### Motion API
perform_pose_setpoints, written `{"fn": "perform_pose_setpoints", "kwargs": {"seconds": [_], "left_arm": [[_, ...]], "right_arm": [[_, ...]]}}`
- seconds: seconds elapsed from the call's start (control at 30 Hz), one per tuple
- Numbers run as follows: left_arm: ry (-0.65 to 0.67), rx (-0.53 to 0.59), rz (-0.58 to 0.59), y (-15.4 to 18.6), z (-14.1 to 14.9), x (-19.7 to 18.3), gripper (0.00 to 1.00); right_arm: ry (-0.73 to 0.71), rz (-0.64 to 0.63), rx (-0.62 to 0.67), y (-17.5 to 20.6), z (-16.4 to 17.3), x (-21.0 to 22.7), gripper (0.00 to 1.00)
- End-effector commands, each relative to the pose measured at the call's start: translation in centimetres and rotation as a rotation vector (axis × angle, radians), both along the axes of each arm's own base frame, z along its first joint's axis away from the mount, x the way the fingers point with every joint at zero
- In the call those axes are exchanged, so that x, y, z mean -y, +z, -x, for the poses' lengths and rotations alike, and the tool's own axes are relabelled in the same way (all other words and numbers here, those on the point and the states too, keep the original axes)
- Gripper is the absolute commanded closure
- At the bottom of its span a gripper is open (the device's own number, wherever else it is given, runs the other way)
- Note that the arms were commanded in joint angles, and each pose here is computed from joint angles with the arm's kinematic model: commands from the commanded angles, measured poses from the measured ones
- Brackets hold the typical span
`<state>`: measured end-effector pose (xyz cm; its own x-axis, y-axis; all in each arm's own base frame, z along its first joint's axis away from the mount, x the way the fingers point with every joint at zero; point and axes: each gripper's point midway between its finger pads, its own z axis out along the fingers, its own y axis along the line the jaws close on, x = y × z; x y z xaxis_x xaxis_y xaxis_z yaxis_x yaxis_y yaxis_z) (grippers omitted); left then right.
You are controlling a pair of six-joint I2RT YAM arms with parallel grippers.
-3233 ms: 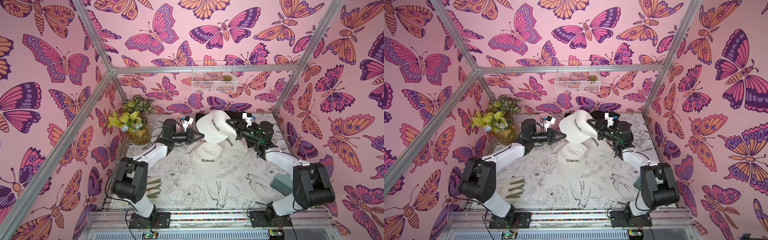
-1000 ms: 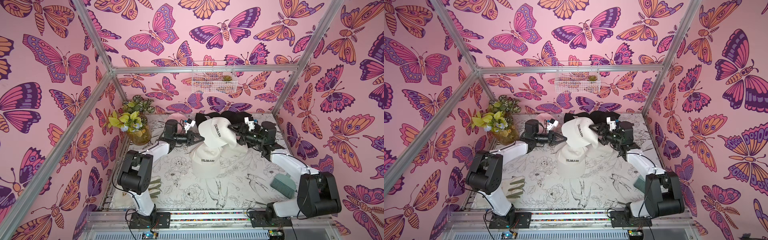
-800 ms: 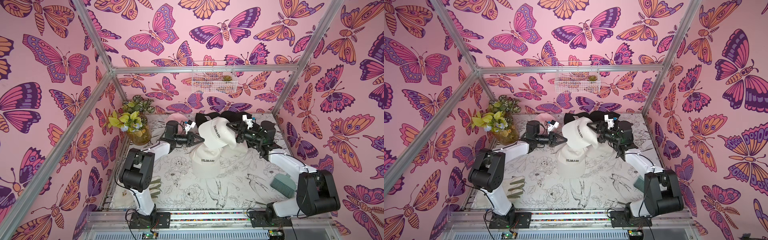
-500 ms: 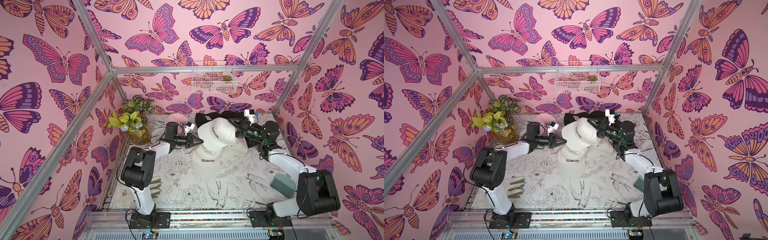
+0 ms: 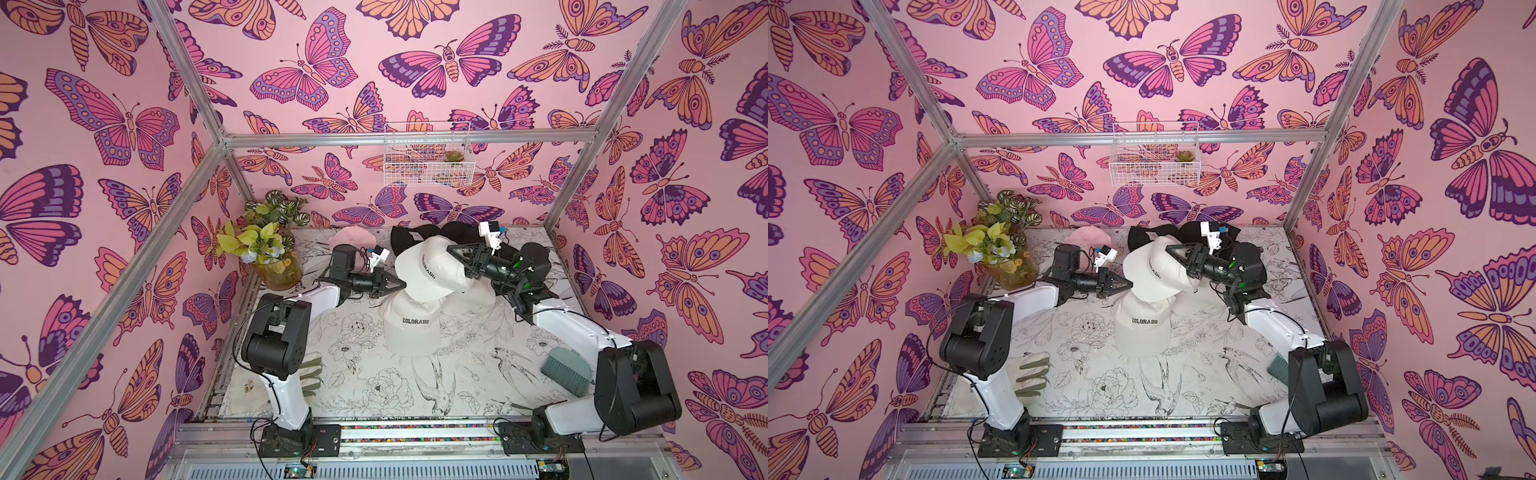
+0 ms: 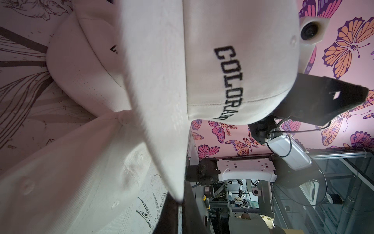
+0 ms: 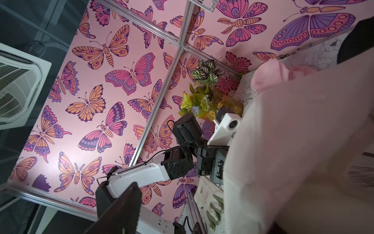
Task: Stack the baseball caps by color
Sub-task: Pick up the baseball cap from the center of the board.
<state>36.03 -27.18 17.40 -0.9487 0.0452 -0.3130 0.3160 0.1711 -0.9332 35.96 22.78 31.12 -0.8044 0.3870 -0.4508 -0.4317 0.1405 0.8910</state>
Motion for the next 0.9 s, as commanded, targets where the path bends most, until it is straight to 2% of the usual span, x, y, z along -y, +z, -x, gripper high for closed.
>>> {"fn": "perform_pose_setpoints", "kwargs": {"seconds": [0.0, 0.1, 0.17, 0.23, 0.4, 0.47, 0.53, 0.63, 0.77, 0.87], "left_arm": [[0.004, 0.012, -0.009, -0.3, 0.0, -0.1, 1.00], [0.004, 0.009, -0.011, -0.5, 0.0, -0.1, 1.00], [0.005, 0.006, -0.013, -0.7, 0.0, -0.1, 1.00], [0.006, 0.008, -0.014, -0.7, 0.0, -0.1, 1.00], [0.057, 0.036, -0.031, -0.4, -0.6, -1.1, 1.00], [0.092, 0.067, -0.044, 0.0, -0.8, -2.1, 0.89], [0.125, 0.117, -0.055, 0.7, -0.9, -3.1, 0.69], [0.156, 0.216, -0.070, 2.7, -1.0, -4.1, 0.49], [0.188, 0.366, -0.116, 5.4, -1.0, -5.2, 0.32], [0.186, 0.484, -0.137, 7.7, -0.2, -5.6, 0.24]], "right_arm": [[-0.012, 0.010, 0.083, 1.4, 0.4, -0.1, 0.46], [-0.040, 0.054, 0.123, 1.5, 0.5, 0.2, 0.65], [-0.051, 0.064, 0.159, 2.2, 0.8, 0.3, 0.84], [-0.059, 0.076, 0.182, 2.5, 0.8, 0.4, 0.99], [-0.003, 0.178, 0.285, 2.5, 1.6, 0.0, 1.00], [0.045, 0.256, 0.329, 1.8, 2.0, -0.4, 1.00], [0.096, 0.343, 0.366, 0.7, 2.5, -0.8, 1.00], [0.186, 0.467, 0.476, -0.2, 4.1, -1.7, 1.00], [0.300, 0.588, 0.689, -0.4, 7.2, -2.8, 1.00], [0.378, 0.647, 0.820, -0.4, 9.6, -3.1, 1.00]]}}
